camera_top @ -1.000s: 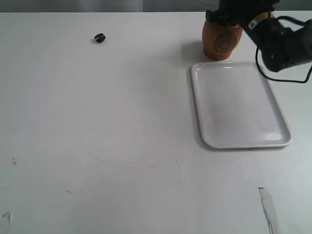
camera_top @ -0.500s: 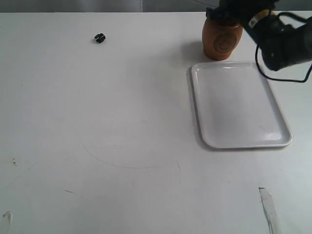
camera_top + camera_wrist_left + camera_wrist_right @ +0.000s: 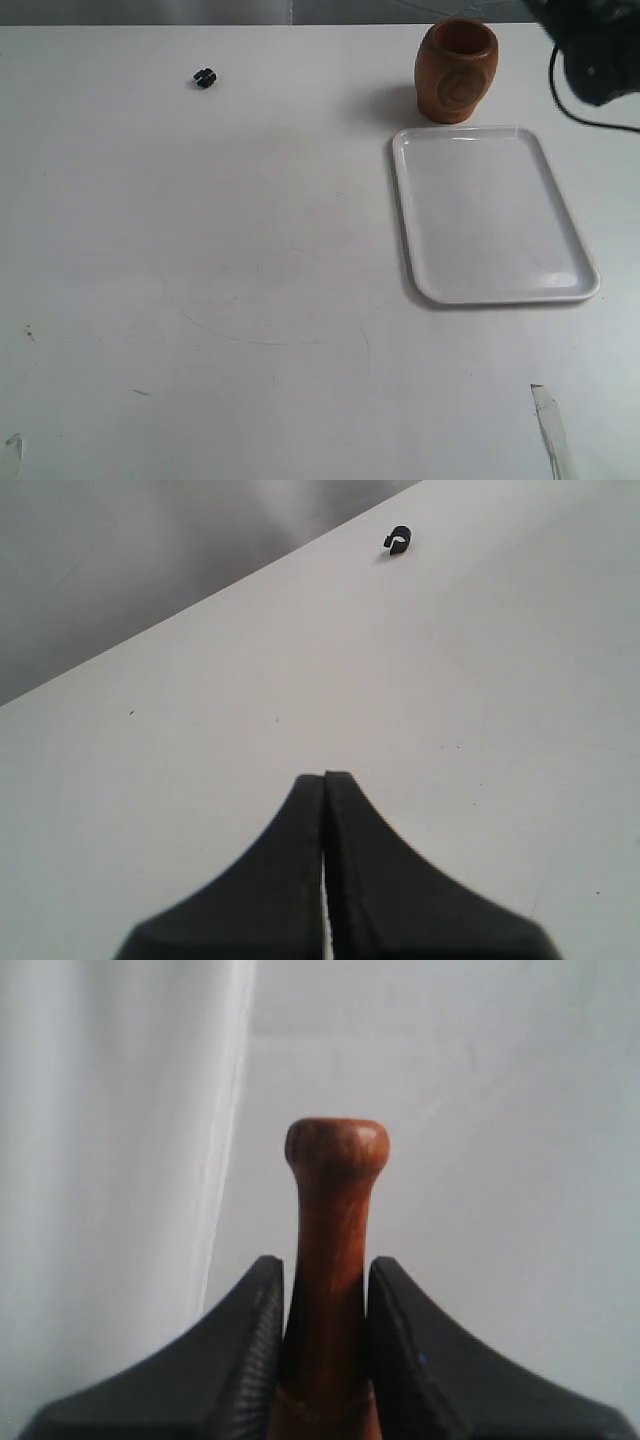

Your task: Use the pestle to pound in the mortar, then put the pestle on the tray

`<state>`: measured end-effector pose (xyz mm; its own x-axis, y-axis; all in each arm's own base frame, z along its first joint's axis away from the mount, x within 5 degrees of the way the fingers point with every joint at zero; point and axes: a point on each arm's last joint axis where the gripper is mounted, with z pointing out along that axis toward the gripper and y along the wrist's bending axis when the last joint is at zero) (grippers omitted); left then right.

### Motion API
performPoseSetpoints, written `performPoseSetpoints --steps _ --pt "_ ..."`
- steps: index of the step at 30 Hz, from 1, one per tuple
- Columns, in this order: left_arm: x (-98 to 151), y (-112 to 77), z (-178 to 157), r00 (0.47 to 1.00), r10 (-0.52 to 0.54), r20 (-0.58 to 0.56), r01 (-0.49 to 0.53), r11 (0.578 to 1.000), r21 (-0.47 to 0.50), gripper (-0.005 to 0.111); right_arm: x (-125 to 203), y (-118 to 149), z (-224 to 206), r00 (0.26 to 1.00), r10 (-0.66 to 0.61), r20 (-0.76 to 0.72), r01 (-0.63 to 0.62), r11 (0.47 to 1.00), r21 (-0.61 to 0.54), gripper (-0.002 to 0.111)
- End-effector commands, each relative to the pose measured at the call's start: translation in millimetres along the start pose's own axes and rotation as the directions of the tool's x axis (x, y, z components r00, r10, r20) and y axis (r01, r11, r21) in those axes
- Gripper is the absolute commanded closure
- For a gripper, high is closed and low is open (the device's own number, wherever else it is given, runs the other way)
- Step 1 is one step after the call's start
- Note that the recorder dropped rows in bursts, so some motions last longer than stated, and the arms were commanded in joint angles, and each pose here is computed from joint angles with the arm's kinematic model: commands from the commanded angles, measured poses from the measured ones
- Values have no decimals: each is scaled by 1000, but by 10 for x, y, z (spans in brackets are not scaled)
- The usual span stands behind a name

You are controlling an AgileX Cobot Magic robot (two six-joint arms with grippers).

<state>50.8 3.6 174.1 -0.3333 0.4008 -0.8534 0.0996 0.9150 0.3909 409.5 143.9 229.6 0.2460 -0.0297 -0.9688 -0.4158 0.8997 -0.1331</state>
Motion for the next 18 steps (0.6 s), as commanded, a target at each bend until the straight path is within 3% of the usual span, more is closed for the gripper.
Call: performPoseSetpoints --steps 1,5,15,18 --pt "-4 -6 0 1000 -12 7 12 1000 8 107 -578 -75 -59 998 -37 48 37 999 9 108" --pt "-4 -6 0 1000 -12 7 12 1000 8 107 -433 -70 -47 999 -34 -36 34 999 6 108" --pt "-4 -6 0 1000 -12 7 12 1000 8 107 1109 109 -112 950 45 -310 -55 998 -24 108" --pt "-4 -6 0 1000 -12 7 12 1000 8 107 1381 149 -180 937 43 -347 -56 998 -29 108"
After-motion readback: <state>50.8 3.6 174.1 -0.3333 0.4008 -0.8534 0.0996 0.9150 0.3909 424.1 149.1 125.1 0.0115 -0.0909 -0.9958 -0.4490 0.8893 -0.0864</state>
